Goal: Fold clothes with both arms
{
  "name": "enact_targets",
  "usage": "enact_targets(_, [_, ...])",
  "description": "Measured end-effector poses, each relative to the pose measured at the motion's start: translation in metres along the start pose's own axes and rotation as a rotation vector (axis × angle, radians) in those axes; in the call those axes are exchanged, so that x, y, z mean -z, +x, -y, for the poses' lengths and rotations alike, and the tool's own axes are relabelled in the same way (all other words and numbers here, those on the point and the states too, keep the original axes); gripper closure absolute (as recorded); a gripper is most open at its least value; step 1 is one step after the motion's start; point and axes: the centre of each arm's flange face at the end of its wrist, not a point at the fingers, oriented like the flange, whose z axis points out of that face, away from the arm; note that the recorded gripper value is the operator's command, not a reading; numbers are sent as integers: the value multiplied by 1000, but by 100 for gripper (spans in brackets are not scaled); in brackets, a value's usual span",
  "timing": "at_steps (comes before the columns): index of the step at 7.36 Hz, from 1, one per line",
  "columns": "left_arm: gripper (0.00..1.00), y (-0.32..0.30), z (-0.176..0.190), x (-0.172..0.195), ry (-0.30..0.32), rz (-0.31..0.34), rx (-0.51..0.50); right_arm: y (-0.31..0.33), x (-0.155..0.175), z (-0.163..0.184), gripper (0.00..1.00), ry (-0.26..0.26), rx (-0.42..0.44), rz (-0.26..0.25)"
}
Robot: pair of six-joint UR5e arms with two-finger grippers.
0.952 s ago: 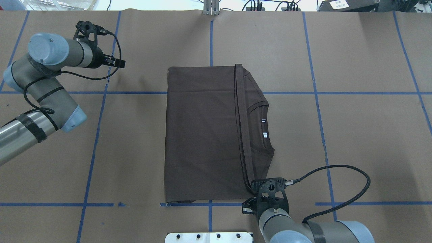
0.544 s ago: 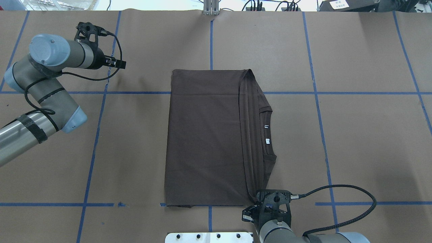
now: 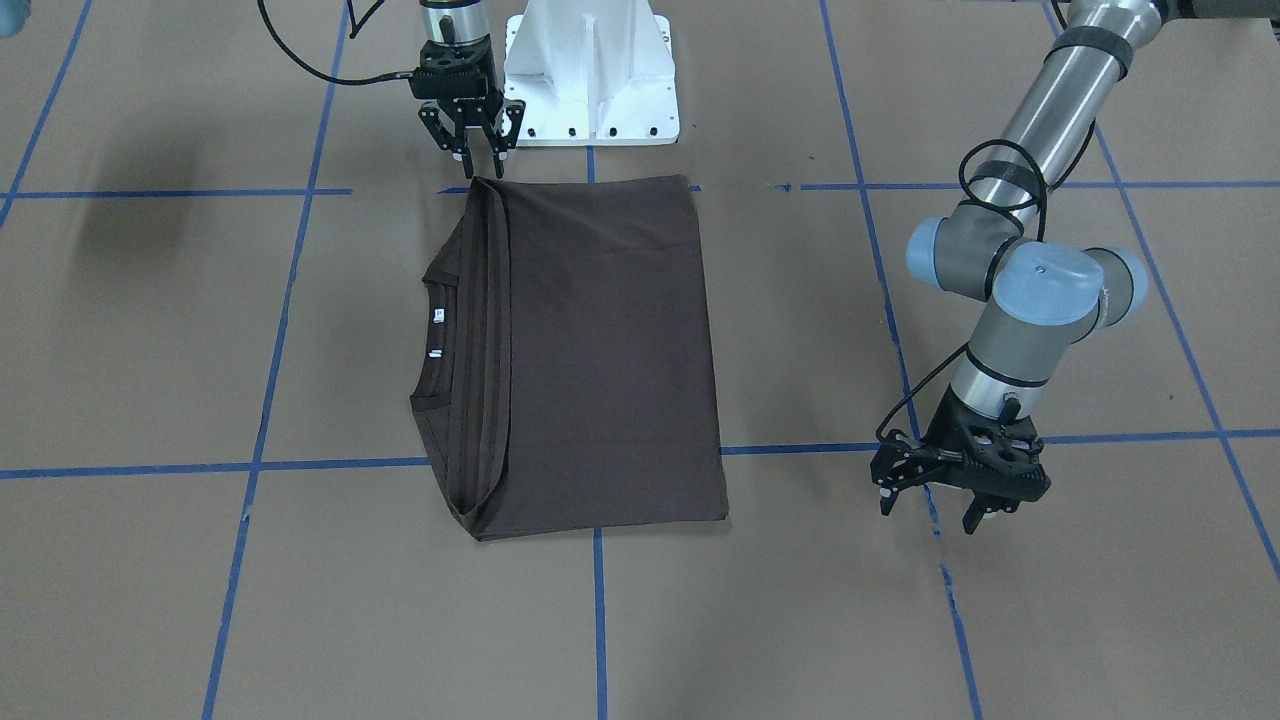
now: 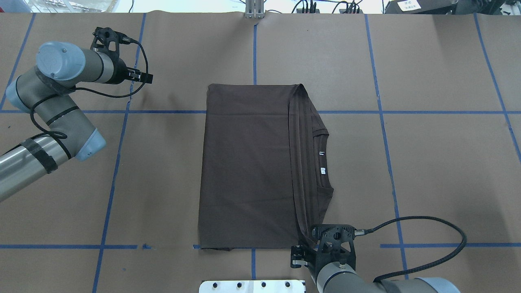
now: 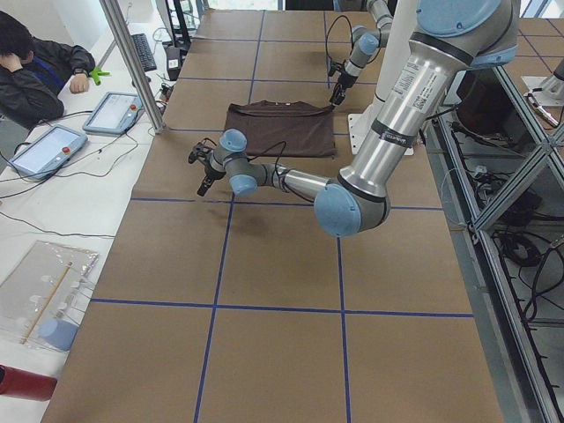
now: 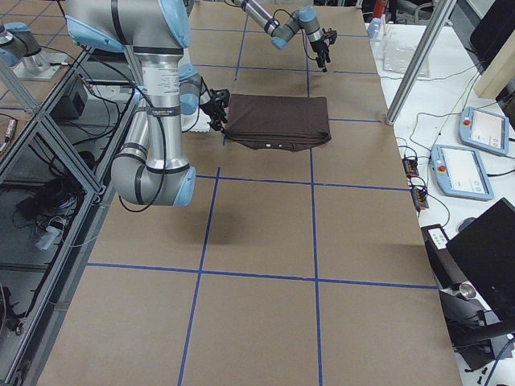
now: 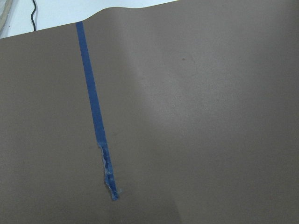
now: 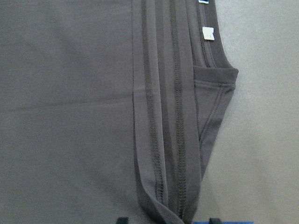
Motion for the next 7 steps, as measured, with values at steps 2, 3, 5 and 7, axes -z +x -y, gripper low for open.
enact_targets(2, [0,1,1,1,1,-3,-1,8,-4,29,0,-22,123,-13])
enact_targets(3, [0,1,1,1,2,-3,-1,9,-14,35,0,-31,168,-28])
enact_targets(5, [0,1,1,1,1,-2,-1,-4,-33,38,0,-59,192,-45])
enact_targets(7, [0,1,0,1,1,-2,0,-7,-48,37,0,-83,196,-67])
